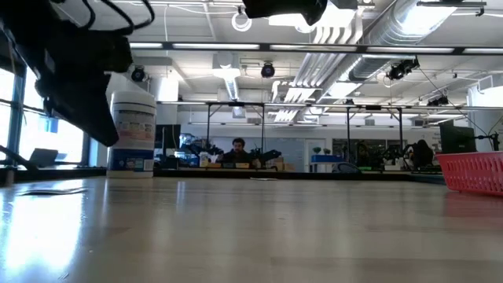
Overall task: Pick & Place First Aid Supplies
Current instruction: Put the towelette pack into the right red bin
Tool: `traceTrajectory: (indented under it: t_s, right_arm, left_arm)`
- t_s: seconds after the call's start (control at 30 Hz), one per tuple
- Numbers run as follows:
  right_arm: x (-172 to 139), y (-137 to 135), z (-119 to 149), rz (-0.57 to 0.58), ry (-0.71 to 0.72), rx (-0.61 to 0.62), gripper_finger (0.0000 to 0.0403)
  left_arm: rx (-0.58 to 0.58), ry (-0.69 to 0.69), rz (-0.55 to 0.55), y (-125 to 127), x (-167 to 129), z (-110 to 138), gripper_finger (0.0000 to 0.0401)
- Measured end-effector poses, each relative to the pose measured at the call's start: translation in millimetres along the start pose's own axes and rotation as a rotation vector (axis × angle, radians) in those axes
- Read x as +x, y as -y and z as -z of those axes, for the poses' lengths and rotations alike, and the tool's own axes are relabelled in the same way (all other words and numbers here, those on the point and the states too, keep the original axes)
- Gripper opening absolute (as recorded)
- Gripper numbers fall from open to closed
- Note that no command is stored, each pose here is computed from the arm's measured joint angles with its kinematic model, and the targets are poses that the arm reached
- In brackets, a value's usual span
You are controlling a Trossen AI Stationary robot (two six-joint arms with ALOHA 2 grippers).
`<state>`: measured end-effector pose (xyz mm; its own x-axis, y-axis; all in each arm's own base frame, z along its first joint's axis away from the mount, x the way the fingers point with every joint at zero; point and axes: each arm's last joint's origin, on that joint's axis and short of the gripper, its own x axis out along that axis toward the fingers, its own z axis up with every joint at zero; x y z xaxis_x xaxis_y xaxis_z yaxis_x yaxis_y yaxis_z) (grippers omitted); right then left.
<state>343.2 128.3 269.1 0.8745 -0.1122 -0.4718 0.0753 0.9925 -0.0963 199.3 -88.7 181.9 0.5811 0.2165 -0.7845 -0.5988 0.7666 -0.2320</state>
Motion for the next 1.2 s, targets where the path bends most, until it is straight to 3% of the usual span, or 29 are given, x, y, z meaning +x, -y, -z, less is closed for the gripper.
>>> traceTrajectory:
  t_s: [0.13,0.2,0.47,0.8,1.03,1.2]
  right_arm:
    - [0.0,0.1,0.7,0.001,-0.006,-0.001,0.0103]
    - [0.0,0.2,1.0,0.001,-0.009,-0.002,0.0103]
    - [0.0,0.2,1.0,0.002,-0.009,-0.002,0.0103]
    - [0.0,0.2,1.1,0.004,-0.010,-0.001,0.0103]
    - [0.0,0.2,1.3,0.003,-0.012,-0.001,0.0103]
    - [0.0,0.2,1.4,0.003,-0.012,-0.002,0.0103]
  left_arm:
    - [-0.008,0.023,-0.108,-6.3,9.8,0.2,0.0098]
    - [0.043,0.008,-0.144,-6.7,17.9,2.6,0.0099]
    - [0.134,-0.149,-0.163,-8.4,32.3,11.7,0.0100]
    - [0.281,-0.192,-0.124,-17.8,9.5,5.6,0.0100]
    - [0.348,-0.279,0.002,-29.3,26.4,13.1,0.0100]
    - [0.423,-0.283,0.011,-36.4,31.9,7.7,0.0100]
